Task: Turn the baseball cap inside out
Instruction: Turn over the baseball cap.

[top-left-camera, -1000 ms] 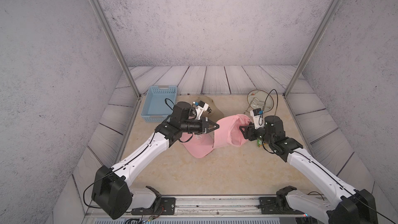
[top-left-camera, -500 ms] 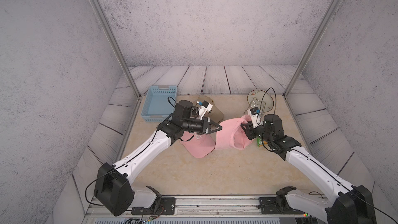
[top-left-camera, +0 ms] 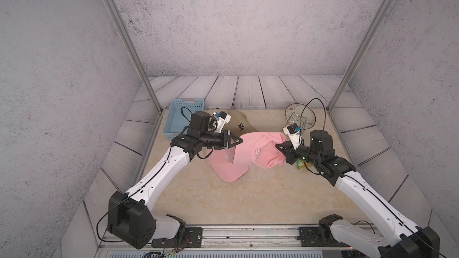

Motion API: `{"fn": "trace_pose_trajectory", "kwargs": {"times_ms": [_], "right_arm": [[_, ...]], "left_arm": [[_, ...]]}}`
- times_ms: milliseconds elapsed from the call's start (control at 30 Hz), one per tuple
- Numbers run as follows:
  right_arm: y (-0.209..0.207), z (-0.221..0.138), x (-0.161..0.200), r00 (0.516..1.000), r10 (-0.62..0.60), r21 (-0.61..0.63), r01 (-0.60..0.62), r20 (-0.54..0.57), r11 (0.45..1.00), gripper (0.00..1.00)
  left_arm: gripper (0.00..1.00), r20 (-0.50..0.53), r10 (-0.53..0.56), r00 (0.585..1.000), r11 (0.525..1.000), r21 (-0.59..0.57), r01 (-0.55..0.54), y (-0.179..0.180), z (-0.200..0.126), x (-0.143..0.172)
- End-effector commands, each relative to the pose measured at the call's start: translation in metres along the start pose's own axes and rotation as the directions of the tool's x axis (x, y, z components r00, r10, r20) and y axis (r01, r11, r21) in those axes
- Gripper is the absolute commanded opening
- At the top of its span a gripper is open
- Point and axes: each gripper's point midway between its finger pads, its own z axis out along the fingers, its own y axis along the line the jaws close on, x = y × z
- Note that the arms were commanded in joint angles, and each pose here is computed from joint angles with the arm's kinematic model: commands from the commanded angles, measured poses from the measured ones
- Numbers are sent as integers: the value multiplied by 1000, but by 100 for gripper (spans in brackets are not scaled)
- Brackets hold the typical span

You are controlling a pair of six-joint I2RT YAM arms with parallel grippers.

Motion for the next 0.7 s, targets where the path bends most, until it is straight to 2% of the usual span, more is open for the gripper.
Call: {"fn": "trace_pose_trajectory", "kwargs": {"times_ms": [0, 133, 300, 400, 500, 567, 667], "right_arm": [[29, -15, -11, 998, 62, -170, -61, -1, 984, 0], [33, -27, -24, 995, 97, -223, -89, 27, 971, 0], [18, -38, -27, 982, 180, -227, -162, 61, 960, 0], [8, -37, -22, 974, 217, -201, -201, 61, 959, 0], [-6, -31, -16, 972, 230, -135, -221, 53, 966, 0], [-17, -28, -13, 971, 233, -82, -228, 53, 970, 11], [-28, -27, -11, 967, 247, -19, -247, 63, 969, 35]], "left_arm": [[0, 187, 105, 977, 960, -274, -50, 42, -36, -47], [0, 201, 181, 963, 931, -350, -102, 51, -50, -55], [0, 291, 130, 948, 928, -372, -13, 76, -82, -65], [0, 317, 108, 942, 958, -287, -13, 71, -85, -64], [0, 282, 91, 955, 994, -79, -72, 37, -71, -59], [0, 256, 63, 965, 996, 43, -77, 14, -61, -54], [0, 230, 49, 972, 991, 109, -75, -15, -42, -43]]}}
